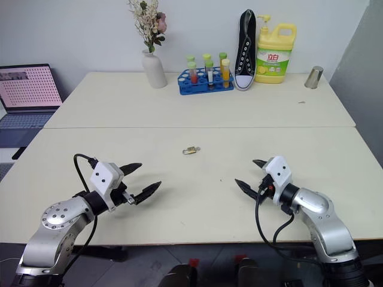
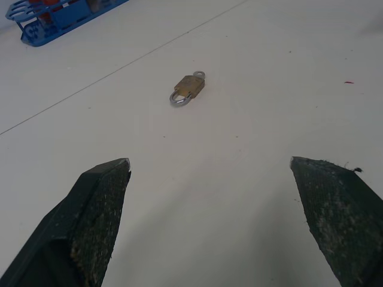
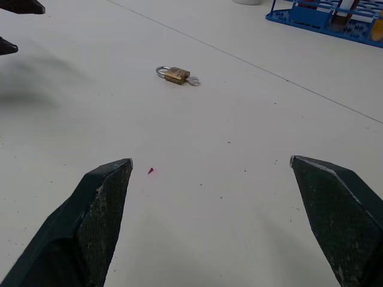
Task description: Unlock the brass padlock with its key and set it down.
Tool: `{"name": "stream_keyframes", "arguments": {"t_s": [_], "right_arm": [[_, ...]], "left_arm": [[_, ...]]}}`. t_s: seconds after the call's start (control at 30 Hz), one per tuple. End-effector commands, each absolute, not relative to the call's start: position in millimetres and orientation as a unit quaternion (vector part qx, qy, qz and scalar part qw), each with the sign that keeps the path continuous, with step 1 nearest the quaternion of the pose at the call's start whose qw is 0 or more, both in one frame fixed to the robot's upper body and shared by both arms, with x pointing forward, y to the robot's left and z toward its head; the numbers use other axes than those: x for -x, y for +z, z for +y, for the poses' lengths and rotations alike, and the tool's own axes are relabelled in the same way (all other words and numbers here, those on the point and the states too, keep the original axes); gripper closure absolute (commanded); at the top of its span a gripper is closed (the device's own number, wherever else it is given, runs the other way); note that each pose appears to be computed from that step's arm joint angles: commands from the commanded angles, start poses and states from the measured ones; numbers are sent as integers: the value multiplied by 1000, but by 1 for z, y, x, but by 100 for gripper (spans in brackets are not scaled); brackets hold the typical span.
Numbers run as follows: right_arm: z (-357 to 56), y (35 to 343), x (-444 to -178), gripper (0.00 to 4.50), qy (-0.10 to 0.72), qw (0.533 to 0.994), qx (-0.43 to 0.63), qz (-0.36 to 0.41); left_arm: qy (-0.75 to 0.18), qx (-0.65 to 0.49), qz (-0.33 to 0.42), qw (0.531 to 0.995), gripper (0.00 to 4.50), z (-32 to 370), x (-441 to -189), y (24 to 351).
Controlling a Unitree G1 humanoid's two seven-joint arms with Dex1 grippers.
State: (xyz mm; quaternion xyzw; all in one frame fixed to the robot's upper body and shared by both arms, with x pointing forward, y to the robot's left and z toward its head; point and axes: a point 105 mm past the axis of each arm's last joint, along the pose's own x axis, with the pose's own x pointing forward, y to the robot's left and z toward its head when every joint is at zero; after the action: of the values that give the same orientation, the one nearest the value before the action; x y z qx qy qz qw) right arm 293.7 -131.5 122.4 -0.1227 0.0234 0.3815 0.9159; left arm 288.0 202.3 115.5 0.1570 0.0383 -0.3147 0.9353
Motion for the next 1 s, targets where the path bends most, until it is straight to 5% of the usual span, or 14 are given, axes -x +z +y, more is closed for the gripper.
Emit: {"name": "stream_keyframes", "arguments": {"t_s": [0.03, 0.5, 0.77, 1.0], "right_arm": [[-125, 132, -293, 8, 388, 913, 127, 1], [-98, 138, -277, 8, 417, 903, 93, 50], [-87, 160, -271, 8, 408, 902, 79, 114], [-81, 162, -260, 8, 403, 902, 85, 128]], "left_arm": [[-328, -153, 3, 932, 0, 202, -286, 132], [-360, -170, 5, 917, 0, 184, -346, 130], [-421, -181, 40, 888, 0, 155, -405, 125], [-433, -196, 99, 874, 0, 130, -424, 106]]}}
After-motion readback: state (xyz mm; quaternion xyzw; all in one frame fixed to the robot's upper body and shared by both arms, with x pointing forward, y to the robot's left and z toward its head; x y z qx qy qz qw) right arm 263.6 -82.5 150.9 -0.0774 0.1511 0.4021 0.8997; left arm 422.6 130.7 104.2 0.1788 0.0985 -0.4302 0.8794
